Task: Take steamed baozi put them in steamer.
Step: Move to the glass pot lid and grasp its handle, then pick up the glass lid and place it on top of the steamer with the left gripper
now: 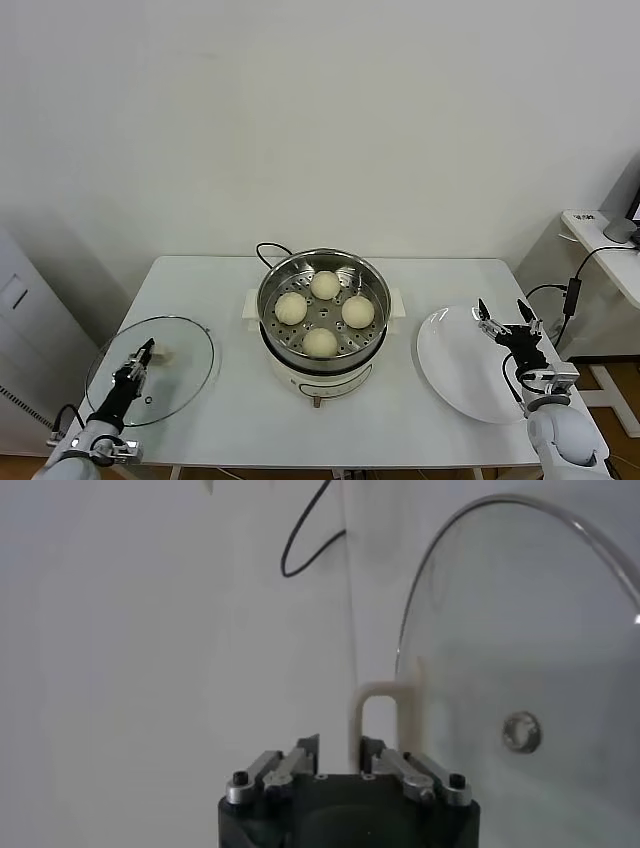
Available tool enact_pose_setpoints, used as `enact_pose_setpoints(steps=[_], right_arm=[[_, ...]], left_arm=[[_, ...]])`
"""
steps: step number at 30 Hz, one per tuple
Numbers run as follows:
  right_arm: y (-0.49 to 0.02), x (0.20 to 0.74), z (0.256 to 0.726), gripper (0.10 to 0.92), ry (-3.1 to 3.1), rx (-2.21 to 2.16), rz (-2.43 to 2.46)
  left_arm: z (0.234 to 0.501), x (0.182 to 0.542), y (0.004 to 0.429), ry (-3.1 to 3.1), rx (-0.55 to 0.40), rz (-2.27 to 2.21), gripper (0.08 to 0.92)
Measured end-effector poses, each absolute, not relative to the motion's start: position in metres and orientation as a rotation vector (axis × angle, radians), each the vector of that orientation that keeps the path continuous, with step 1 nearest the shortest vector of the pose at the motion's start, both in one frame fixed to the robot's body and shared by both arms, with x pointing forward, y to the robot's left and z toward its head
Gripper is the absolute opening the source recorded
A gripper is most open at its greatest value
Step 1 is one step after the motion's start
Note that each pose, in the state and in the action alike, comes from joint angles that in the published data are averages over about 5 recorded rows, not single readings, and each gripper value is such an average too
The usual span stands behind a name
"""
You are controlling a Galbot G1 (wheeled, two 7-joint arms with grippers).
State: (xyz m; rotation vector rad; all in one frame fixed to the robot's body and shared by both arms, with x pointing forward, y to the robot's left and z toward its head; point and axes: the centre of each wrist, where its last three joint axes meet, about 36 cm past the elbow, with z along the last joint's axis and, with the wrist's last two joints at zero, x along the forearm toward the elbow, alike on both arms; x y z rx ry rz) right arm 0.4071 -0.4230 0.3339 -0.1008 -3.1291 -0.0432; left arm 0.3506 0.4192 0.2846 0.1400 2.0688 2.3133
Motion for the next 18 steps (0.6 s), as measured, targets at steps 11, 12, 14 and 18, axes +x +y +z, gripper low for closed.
enact_pose_setpoints(steps=[11,12,14,18], right_arm=[[-0.426,0.411,0.342,0.823,-3.144,-0.094,-0.028],[-0.426,0.411,0.343,0.823,-3.145,-0.094,-0.028],[-0.426,0.411,0.343,0.823,-3.145,-0.095,-0.029],[-0.426,0.413,0.343,0.823,-3.144,-0.095,-0.030]], left_arm=[[0.352,0.368,0.415,2.087,0.031,2.274,0.106],[0.359,0.370,0.413,2.089,0.021,2.269,0.106],[0.374,0.375,0.410,2.092,0.007,2.258,0.106],[0.404,0.384,0.398,2.099,-0.015,2.237,0.106]])
